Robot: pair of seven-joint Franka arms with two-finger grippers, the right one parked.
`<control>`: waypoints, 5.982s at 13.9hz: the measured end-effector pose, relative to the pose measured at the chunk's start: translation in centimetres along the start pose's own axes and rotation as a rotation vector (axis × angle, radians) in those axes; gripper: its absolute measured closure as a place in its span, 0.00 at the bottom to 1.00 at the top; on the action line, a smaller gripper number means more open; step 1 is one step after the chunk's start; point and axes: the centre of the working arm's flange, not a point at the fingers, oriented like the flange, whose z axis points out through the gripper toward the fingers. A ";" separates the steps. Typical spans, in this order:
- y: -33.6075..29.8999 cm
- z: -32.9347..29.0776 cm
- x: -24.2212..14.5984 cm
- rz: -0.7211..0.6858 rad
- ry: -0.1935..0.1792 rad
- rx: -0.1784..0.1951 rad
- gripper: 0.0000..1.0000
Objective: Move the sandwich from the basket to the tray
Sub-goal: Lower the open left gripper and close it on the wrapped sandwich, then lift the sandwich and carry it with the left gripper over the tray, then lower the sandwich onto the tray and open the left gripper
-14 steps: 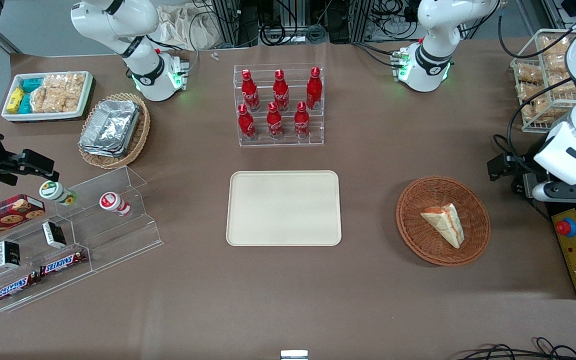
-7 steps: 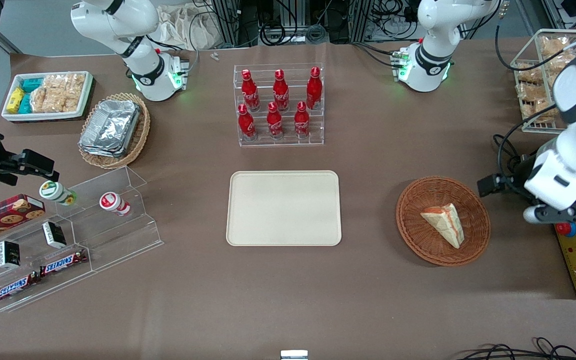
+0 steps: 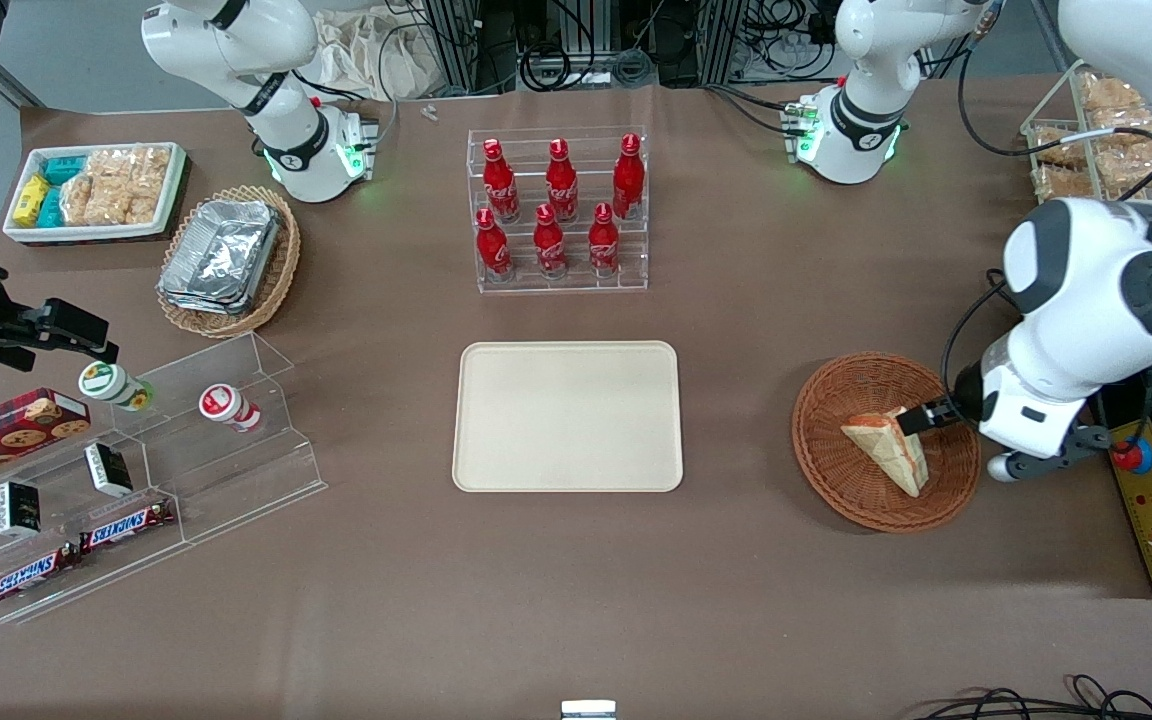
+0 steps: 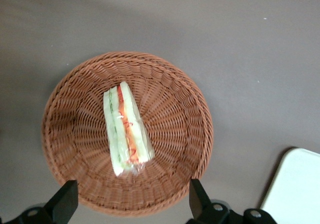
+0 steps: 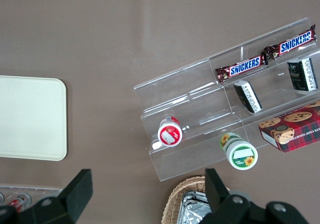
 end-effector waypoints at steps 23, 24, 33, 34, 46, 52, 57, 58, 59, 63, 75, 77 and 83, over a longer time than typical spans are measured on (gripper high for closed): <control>-4.8 12.5 -1.9 -0.202 -0.066 -0.003 0.00; -4.6 12.9 -1.9 -0.223 -0.062 -0.009 0.00; -3.4 13.9 -1.4 -0.337 -0.051 -0.032 0.49; -3.3 13.7 -1.3 -0.342 -0.047 -0.034 0.57; 3.1 -8.0 3.3 -0.332 -0.146 0.057 0.80; 14.7 -12.1 -2.3 -0.131 -0.166 -0.014 0.80; 24.0 0.6 -8.4 0.038 -0.177 0.000 0.80; 25.5 3.1 -10.2 0.085 -0.179 0.016 0.80; 26.9 5.3 -11.9 0.126 -0.184 0.031 0.80; 31.3 11.1 -17.5 0.233 -0.153 0.061 0.80; 31.3 16.9 -19.6 0.317 -0.119 0.080 0.56; 31.3 16.5 -19.0 0.303 -0.111 0.073 0.36; 31.4 8.4 -14.7 0.117 0.019 0.013 0.00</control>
